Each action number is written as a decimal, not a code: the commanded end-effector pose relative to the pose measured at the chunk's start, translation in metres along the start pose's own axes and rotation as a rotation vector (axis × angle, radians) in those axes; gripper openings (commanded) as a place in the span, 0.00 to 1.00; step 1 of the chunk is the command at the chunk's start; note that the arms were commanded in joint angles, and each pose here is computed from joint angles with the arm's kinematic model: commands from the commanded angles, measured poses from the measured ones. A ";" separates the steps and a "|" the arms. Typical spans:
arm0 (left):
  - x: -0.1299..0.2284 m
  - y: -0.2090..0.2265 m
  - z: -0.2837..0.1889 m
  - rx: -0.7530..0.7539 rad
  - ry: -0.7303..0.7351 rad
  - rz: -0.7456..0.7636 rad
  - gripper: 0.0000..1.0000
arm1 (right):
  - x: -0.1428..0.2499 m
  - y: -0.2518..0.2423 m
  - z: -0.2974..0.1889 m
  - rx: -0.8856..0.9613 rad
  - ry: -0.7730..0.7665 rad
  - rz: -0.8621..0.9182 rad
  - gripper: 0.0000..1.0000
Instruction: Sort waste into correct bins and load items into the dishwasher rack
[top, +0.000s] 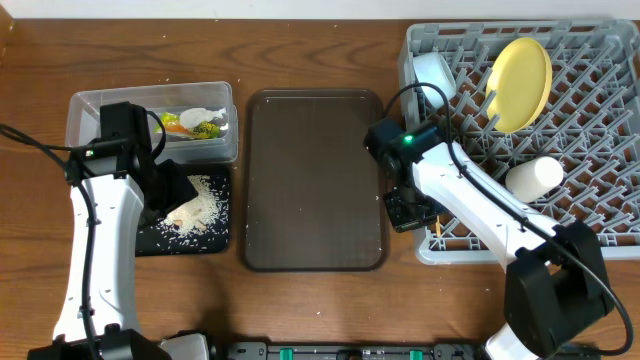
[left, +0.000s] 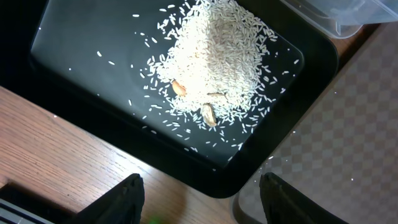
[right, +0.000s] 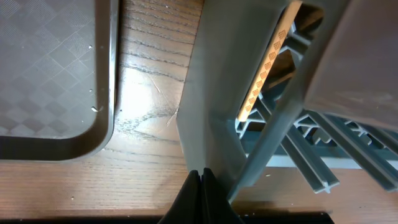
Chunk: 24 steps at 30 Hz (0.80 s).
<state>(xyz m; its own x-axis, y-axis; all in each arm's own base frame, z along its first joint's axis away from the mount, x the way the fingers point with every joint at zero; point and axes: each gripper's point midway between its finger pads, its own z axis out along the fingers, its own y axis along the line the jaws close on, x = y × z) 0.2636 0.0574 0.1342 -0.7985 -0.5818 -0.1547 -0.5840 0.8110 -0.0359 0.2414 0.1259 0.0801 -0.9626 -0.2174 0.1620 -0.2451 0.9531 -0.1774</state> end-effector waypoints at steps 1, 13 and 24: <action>-0.002 0.001 -0.004 -0.002 -0.011 -0.009 0.63 | 0.001 -0.006 -0.008 0.036 -0.042 0.025 0.01; -0.003 -0.003 -0.004 0.005 -0.019 0.001 0.71 | -0.050 -0.020 -0.115 -0.251 -0.591 0.176 0.26; 0.006 -0.073 -0.008 0.092 -0.108 0.334 0.77 | -0.062 -0.117 -0.128 -0.300 -0.705 0.320 0.64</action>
<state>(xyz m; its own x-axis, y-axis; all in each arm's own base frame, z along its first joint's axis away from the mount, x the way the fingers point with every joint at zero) 0.2966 0.0118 0.1400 -0.8833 -0.3913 -0.2583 -0.3868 0.9195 -0.0702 0.3424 0.0646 0.2197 -0.8353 0.1236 -0.5356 0.0454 0.9866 0.1568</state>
